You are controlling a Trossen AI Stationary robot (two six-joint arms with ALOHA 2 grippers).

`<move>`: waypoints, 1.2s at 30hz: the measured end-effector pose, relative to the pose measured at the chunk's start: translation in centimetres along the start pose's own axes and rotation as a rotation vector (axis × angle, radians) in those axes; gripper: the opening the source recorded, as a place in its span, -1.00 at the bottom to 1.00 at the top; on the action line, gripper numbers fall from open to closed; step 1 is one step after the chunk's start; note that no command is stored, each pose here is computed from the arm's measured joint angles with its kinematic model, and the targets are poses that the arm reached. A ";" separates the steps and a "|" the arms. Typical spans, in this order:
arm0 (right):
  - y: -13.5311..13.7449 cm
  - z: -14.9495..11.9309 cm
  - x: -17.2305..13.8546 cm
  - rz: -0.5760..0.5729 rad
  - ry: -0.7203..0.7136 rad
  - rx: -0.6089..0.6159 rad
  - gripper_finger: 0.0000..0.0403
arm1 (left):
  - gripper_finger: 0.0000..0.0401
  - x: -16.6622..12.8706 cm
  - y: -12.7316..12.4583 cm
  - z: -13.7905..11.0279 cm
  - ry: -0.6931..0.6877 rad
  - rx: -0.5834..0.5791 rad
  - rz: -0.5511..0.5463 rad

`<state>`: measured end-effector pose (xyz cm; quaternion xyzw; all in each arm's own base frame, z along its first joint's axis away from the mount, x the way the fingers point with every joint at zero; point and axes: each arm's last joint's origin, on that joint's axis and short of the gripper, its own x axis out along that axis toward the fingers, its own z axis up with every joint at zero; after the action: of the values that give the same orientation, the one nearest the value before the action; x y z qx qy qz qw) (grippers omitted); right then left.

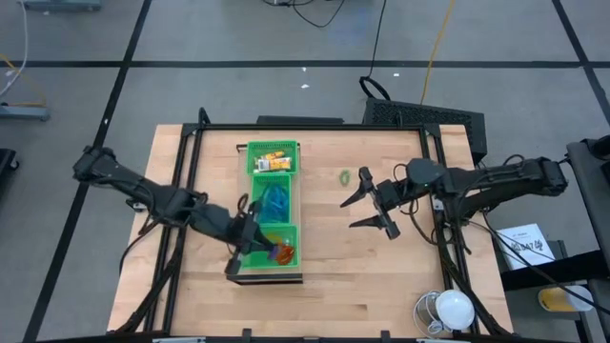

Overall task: Pick & Place Office Desk Supplies
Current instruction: Put the purple spring rubber band into the bottom green bin on the shelf, then put the green spring rubber band into the bottom green bin on the shelf

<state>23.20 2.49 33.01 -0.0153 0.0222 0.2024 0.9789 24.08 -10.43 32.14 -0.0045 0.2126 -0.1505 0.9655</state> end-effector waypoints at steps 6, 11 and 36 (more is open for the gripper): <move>-0.2 -0.6 0.6 0.001 0.028 0.009 0.17 | -0.76 -0.1 -0.5 -0.1 -0.006 -0.001 0.048; -0.3 -1.0 1.0 0.002 0.046 0.016 0.17 | -0.48 -0.1 -0.2 -0.1 -0.007 -0.074 0.073; -2.5 -8.7 0.1 -0.667 0.286 0.047 0.17 | 0.12 -6.4 2.2 -3.2 -0.239 -0.046 0.309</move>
<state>23.97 -0.08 24.36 -0.0273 0.1575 -0.1326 0.9782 17.84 -6.25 31.69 -0.0115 0.0982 0.0059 0.9951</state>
